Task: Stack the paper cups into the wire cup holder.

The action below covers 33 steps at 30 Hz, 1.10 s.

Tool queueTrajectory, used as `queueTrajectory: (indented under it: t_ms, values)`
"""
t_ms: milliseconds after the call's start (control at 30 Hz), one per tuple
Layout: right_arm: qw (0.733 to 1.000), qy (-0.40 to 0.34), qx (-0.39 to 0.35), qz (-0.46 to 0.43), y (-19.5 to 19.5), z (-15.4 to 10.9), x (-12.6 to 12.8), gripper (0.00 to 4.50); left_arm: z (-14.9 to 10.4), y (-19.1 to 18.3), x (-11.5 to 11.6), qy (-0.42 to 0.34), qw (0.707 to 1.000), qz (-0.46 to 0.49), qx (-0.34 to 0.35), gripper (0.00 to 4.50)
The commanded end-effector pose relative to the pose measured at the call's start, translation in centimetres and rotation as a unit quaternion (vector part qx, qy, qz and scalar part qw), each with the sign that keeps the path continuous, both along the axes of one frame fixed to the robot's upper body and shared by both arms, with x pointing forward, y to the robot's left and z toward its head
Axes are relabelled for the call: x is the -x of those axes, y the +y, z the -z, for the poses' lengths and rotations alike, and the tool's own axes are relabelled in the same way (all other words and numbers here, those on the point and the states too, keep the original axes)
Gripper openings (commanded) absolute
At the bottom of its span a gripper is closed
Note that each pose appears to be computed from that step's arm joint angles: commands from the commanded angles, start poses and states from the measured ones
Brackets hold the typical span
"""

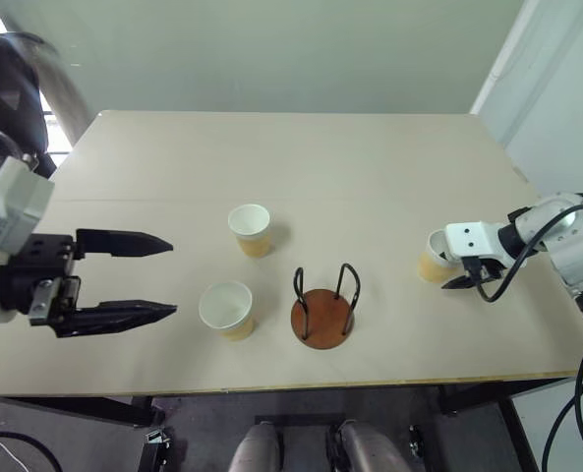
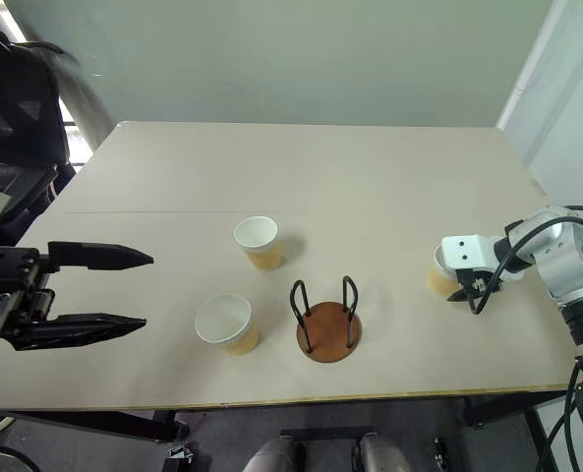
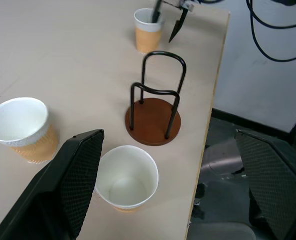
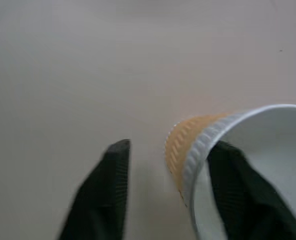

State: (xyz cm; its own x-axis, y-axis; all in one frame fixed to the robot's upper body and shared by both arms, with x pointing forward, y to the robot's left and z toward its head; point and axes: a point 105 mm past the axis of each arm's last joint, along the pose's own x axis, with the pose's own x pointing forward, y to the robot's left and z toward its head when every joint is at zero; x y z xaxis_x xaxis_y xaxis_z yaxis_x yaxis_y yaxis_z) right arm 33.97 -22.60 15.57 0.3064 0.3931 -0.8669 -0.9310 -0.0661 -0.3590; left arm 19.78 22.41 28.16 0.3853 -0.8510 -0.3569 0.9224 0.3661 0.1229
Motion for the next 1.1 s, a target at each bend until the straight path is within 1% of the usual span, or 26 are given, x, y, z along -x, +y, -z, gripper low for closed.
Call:
queueTrajectory:
  t_ms: [33, 67, 100, 133, 300, 400, 467, 533, 633, 733, 800, 867, 933, 1033, 1100]
  values:
    - [1.0, -0.023, 0.005, 0.002, -0.4, -1.2, -0.4, 1.0, -2.8, 0.3, 0.7, -0.047, 0.999, -0.002, -0.013, 4.5]
    - [1.0, -0.024, 0.005, 0.002, -0.4, -1.2, -0.5, 0.73, -3.0, 0.4, 0.7, -0.049, 0.999, -0.004, -0.016, 4.5]
    - [1.0, -0.023, 0.006, 0.002, -0.4, -1.1, -0.5, 0.32, -3.0, 0.6, 0.7, -0.048, 0.999, -0.007, -0.022, 4.5]
    - [1.0, -0.023, 0.007, 0.002, -0.5, -1.1, -0.5, 0.05, -3.0, 0.7, 0.7, -0.046, 0.999, -0.009, -0.027, 4.5]
    - [1.0, -0.022, 0.011, -0.001, -0.5, -1.1, -0.5, 0.05, -3.2, 0.9, 1.1, -0.043, 0.998, -0.005, -0.045, 4.5]
    - [1.0, -0.021, 0.008, -0.01, -0.3, -1.7, -0.4, 0.05, -3.0, 1.0, 1.2, -0.034, 0.998, -0.004, -0.049, 4.5]
    - [0.999, -0.018, -0.022, -0.037, 0.7, -3.5, 0.3, 0.05, -2.5, 1.0, 1.4, -0.021, 0.998, -0.002, -0.052, 4.5]
    - [0.994, -0.019, -0.078, -0.073, 2.1, -6.6, 1.6, 0.05, -1.7, 1.3, 1.7, 0.001, 0.998, -0.007, -0.062, 4.5]
    - [0.982, -0.033, -0.133, -0.127, 4.0, -10.4, 3.4, 0.05, -1.3, 1.2, 2.2, 0.015, 0.998, -0.005, -0.064, 4.5]
    - [0.96, -0.051, -0.194, -0.194, 6.7, -14.5, 5.1, 0.05, -1.3, 1.3, 2.5, 0.015, 0.998, -0.008, -0.065, 4.5]
    - [0.944, -0.047, -0.225, -0.236, 8.4, -16.2, 6.2, 0.05, -1.2, 1.3, 2.4, 0.014, 0.998, -0.01, -0.066, 4.5]
    - [0.93, -0.024, -0.238, -0.279, 9.9, -16.4, 7.6, 0.05, -1.1, 1.3, 2.4, 0.012, 0.998, -0.01, -0.065, 4.5]
    - [0.919, 0.003, -0.241, -0.311, 11.3, -15.7, 8.6, 0.05, -1.1, 1.3, 2.3, 0.01, 0.998, -0.012, -0.065, 4.5]
    - [0.91, 0.038, -0.239, -0.336, 13.1, -13.8, 8.9, 0.05, -1.0, 1.4, 2.3, 0.008, 0.998, -0.017, -0.064, 4.5]
    - [0.914, 0.042, -0.225, -0.336, 13.6, -12.3, 8.4, 0.05, -0.9, 1.3, 2.3, 0.008, 0.998, -0.017, -0.063, 4.5]
